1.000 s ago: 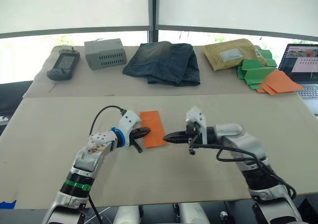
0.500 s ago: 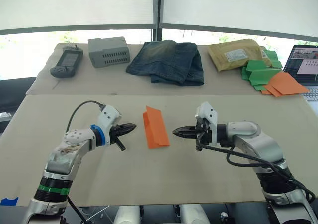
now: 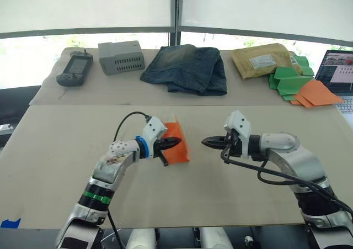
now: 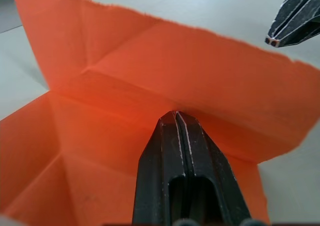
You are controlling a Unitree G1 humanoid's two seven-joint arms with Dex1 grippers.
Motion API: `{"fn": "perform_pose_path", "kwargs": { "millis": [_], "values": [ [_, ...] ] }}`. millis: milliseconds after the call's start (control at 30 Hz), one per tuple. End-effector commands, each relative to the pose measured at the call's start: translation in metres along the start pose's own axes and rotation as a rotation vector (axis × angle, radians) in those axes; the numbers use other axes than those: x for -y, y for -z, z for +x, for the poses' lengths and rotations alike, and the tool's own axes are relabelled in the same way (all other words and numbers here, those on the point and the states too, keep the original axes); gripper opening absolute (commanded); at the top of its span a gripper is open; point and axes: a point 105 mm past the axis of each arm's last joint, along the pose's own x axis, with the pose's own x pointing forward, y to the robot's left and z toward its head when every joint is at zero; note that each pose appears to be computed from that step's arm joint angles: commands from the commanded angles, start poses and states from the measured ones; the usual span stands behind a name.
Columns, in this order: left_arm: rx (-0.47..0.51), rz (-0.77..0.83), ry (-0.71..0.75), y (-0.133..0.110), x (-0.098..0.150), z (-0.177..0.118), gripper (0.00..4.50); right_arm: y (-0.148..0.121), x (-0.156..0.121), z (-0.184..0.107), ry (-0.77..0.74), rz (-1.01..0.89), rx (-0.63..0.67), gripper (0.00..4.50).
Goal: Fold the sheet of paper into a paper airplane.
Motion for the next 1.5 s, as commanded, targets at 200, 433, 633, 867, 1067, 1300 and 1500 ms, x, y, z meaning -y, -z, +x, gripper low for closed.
{"fn": "perform_pose_path", "kwargs": {
  "millis": [200,433,633,867,1067,1300,1500],
  "values": [
    [-0.055,0.026,0.079,0.021,0.012,0.028,0.00,-0.028,0.011,-0.019,0.121,-0.081,0.067,0.02],
    [-0.071,0.020,0.089,0.029,0.013,0.029,0.00,-0.045,0.014,-0.009,0.172,-0.115,0.132,0.02],
    [-0.070,0.019,0.074,0.028,0.010,0.024,0.00,0.002,0.025,0.022,0.164,-0.171,-0.064,0.02],
    [-0.057,0.006,0.021,0.026,0.001,0.014,0.00,0.027,0.042,0.044,0.145,-0.200,-0.162,0.02],
    [-0.028,-0.021,-0.058,0.022,-0.012,-0.002,0.00,0.050,0.038,0.056,0.074,-0.197,-0.226,0.02],
    [0.035,-0.032,-0.119,0.006,-0.021,-0.031,0.00,0.033,0.044,0.058,0.063,-0.226,-0.181,0.02],
    [0.069,-0.048,-0.166,-0.007,-0.023,-0.069,0.00,-0.011,0.059,0.041,0.065,0.019,0.034,0.64]
  ]
}}
